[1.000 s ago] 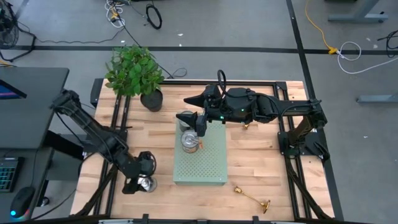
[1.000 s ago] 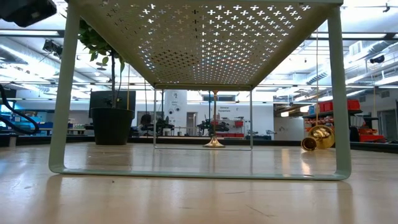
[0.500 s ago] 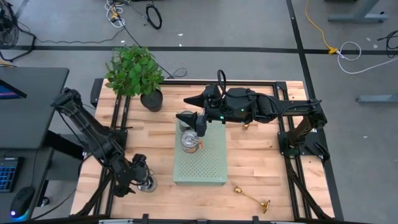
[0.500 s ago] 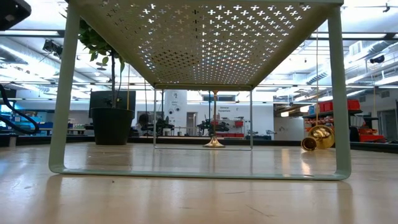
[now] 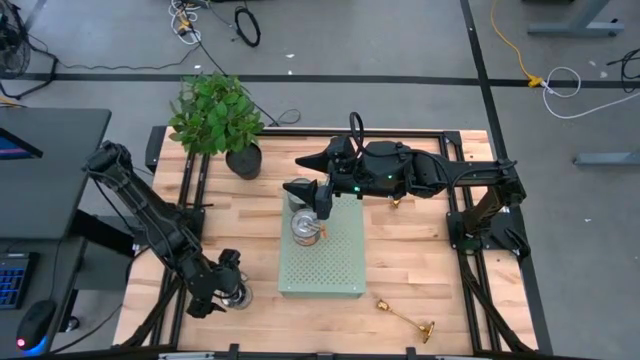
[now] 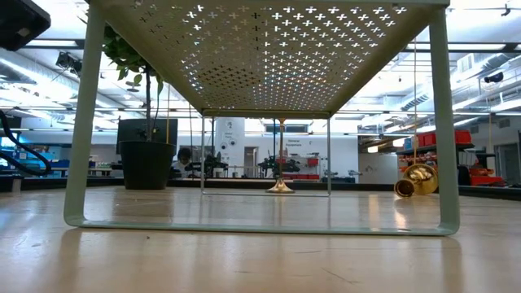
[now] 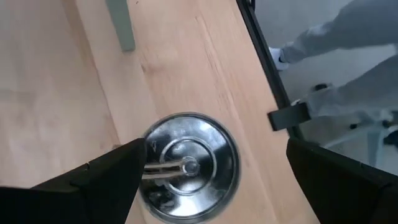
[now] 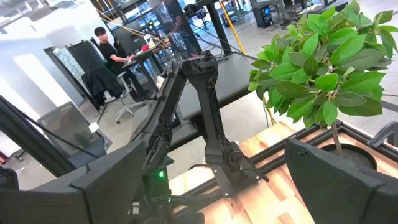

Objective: Pick & Place candle stick holders
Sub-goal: Put the brown scented candle on the shelf

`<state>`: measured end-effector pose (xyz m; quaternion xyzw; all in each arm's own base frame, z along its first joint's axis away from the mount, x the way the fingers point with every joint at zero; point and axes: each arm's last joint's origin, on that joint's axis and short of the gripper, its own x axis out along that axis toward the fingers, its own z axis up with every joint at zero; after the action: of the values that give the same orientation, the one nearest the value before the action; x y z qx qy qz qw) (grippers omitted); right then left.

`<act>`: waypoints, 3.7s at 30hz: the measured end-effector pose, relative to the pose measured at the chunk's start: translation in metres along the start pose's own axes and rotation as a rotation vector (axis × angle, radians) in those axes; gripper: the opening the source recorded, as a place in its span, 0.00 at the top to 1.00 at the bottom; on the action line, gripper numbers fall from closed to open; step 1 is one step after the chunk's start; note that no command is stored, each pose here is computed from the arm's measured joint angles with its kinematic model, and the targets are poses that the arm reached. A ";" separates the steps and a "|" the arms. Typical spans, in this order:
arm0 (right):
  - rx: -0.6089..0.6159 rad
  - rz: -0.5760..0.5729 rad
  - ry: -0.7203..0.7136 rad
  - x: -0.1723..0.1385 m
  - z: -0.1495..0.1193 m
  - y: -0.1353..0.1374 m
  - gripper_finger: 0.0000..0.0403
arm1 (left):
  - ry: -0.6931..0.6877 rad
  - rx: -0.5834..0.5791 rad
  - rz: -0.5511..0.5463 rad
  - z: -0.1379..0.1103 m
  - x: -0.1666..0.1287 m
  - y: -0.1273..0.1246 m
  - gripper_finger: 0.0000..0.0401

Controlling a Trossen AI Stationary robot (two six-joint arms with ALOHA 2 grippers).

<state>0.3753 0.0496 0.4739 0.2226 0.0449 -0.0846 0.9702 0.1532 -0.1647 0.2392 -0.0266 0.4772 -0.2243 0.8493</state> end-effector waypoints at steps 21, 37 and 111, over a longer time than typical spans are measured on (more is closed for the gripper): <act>0.000 0.000 0.000 0.000 0.000 0.000 0.04 | 0.020 0.084 0.048 0.002 0.019 -0.001 0.01; 0.000 0.000 0.000 0.000 0.000 0.000 0.04 | 0.036 0.014 0.043 0.000 0.019 -0.001 0.01; 0.000 0.000 0.001 0.000 0.000 0.000 0.04 | 0.070 0.125 0.094 0.003 0.030 0.009 0.05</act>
<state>0.3754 0.0497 0.4738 0.2226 0.0452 -0.0846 0.9702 0.1723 -0.1691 0.2150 0.0568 0.4923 -0.2145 0.8416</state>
